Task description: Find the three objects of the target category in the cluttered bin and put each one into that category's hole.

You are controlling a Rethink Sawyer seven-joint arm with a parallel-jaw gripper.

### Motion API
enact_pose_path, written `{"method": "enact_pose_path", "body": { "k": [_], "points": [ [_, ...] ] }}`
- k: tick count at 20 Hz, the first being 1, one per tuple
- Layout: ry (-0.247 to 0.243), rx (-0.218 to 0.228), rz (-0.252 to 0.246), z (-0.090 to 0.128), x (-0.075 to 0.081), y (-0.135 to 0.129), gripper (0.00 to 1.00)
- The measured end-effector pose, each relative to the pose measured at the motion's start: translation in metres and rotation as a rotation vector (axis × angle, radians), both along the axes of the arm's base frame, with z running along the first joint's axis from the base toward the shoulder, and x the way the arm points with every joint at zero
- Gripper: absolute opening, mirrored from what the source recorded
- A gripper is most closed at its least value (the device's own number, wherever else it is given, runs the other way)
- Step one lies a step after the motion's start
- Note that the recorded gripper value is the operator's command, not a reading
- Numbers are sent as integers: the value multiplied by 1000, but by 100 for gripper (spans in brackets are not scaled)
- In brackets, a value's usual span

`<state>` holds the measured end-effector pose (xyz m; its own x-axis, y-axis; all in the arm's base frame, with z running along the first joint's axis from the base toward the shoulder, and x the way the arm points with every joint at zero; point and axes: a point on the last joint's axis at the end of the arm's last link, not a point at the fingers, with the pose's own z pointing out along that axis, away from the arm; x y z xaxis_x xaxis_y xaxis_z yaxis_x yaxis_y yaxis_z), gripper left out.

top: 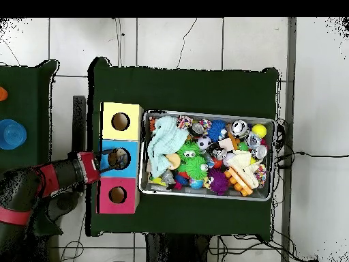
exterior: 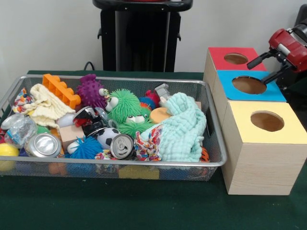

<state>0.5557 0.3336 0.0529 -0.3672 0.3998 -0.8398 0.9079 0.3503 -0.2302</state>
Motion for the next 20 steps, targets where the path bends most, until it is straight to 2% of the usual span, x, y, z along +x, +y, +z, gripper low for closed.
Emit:
{"method": "enact_pose_path", "body": {
  "k": [4,20],
  "points": [
    [-12,7,17,2,3,1,100],
    [-31,31,18,18,8,8,100]
  ]
}}
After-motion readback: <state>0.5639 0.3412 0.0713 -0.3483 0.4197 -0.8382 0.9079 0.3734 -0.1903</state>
